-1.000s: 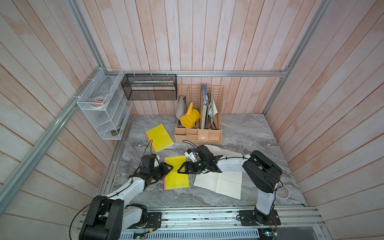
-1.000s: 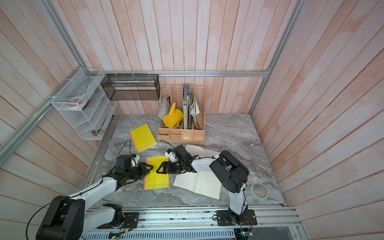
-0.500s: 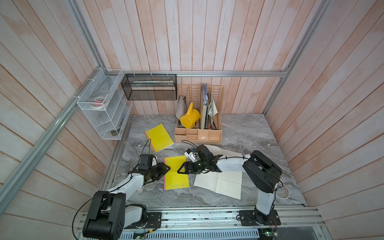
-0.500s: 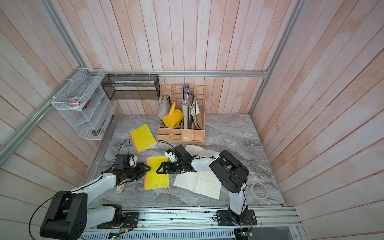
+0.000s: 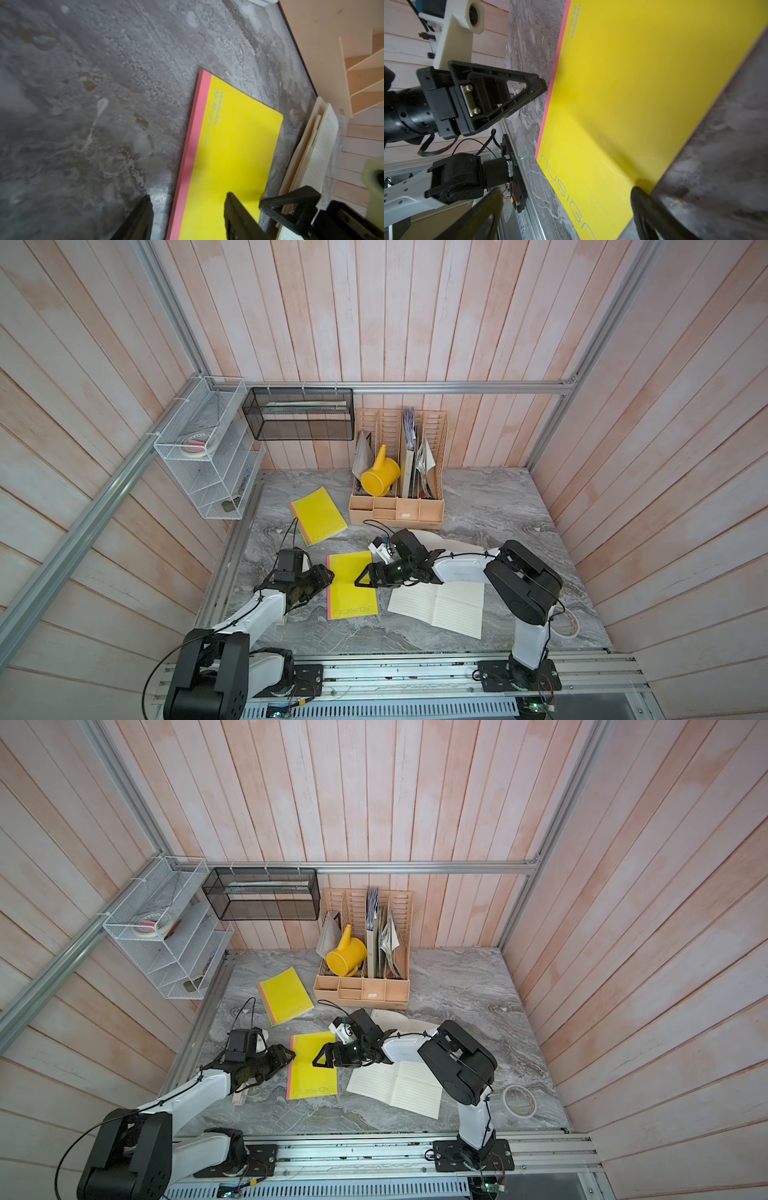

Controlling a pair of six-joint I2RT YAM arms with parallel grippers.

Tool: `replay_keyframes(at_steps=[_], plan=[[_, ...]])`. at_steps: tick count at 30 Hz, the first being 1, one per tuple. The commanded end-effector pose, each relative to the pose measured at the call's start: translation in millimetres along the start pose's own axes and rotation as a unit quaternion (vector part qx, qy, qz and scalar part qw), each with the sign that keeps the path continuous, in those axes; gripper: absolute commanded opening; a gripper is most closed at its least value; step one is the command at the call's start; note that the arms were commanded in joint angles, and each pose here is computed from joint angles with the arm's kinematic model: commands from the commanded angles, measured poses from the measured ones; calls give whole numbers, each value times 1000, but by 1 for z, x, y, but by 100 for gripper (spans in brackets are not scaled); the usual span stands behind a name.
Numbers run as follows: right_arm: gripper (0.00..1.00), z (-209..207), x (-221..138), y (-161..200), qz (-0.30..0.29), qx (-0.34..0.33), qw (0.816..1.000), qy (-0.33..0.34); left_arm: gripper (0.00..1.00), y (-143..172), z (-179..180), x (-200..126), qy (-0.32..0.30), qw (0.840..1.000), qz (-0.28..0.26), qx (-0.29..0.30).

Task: Close the notebook
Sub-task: Pick up the notebook from the center of the board.

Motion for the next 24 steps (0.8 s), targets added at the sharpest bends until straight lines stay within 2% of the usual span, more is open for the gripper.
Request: replay_keyframes(at_steps=[1, 6, 13, 19, 24], plan=[[98, -27, 10, 24, 37, 38, 998, 34, 59, 25, 15, 5, 12, 998, 65, -7], [98, -27, 10, 22, 31, 38, 998, 30, 58, 37, 10, 4, 51, 994, 100, -16], [98, -33, 16, 27, 33, 45, 998, 17, 58, 43, -21, -14, 193, 974, 114, -16], [98, -38, 19, 31, 35, 50, 998, 17, 58, 29, -35, -26, 190, 979, 70, 10], [98, -41, 20, 34, 37, 54, 998, 19, 58, 26, -39, -24, 227, 972, 62, -2]])
Point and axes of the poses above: each gripper's point midway between its finger pads, its own x axis out along the fingers, its own z axis along the line the jaws close on, y = z × x, the point moved 6 cm from there along -x, back along the fingers, and after that the axes turned 13 degrees about -x, right-handed, at the moved point
